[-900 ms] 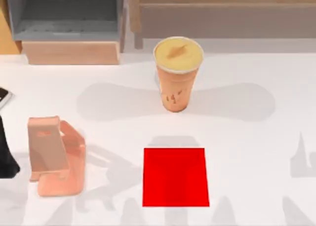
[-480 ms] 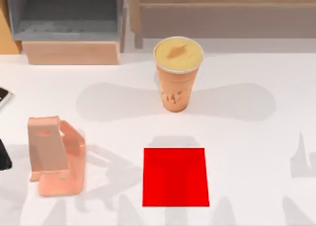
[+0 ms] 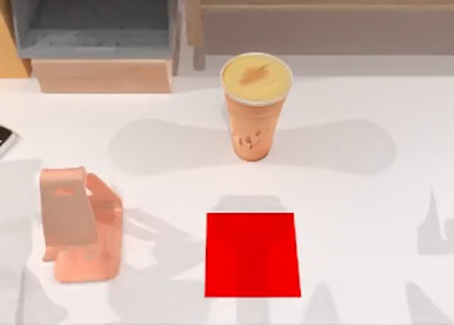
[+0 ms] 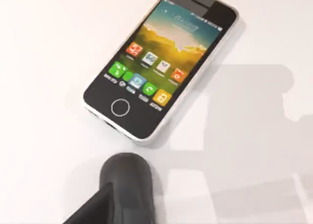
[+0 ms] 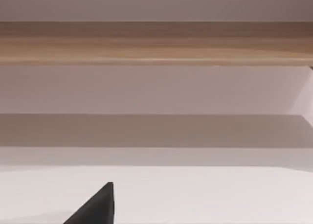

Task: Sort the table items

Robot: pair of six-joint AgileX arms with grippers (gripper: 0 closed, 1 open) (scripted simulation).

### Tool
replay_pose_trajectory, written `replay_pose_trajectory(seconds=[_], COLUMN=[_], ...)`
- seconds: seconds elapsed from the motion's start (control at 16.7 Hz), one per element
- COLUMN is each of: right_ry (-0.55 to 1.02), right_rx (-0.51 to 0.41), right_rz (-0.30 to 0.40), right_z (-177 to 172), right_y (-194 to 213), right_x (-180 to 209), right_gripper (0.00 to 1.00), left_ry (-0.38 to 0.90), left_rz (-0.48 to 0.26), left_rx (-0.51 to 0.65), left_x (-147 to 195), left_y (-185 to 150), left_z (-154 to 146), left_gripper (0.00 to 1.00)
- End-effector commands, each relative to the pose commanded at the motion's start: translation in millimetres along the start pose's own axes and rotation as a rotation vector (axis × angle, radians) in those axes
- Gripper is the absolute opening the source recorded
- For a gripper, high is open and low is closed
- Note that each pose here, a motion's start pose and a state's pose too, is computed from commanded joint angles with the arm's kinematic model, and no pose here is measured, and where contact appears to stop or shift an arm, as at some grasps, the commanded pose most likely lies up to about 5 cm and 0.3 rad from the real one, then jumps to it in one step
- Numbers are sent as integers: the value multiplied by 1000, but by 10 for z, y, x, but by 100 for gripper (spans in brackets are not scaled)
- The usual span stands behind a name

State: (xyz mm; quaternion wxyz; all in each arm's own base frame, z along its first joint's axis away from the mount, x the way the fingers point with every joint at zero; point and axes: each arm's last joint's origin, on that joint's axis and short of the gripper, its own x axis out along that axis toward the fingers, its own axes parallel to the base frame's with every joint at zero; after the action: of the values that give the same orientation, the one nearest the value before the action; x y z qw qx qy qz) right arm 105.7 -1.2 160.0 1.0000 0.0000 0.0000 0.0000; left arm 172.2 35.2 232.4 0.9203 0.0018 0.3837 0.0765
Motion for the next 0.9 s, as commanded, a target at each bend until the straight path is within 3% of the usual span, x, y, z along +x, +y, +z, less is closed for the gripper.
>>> replay_pose_trajectory(seconds=[0.3, 0.48, 0.66, 0.9], right_ry=[0, 0, 0, 0], right_rx=[0, 0, 0, 0], right_rz=[0, 0, 0, 0], right_z=[0, 0, 0, 0], right_y=[0, 0, 0, 0], right_x=[0, 0, 0, 0], right_gripper=[100, 100, 100, 100], left_ry=[437, 630, 749, 787], left_rz=[5, -8, -21, -25], left_rx=[-39, -67, -90, -98], left_x=[560, 891, 1096, 1152], left_y=[288, 471, 615, 669], left_z=[449, 585, 638, 650], left_gripper=[100, 100, 100, 100])
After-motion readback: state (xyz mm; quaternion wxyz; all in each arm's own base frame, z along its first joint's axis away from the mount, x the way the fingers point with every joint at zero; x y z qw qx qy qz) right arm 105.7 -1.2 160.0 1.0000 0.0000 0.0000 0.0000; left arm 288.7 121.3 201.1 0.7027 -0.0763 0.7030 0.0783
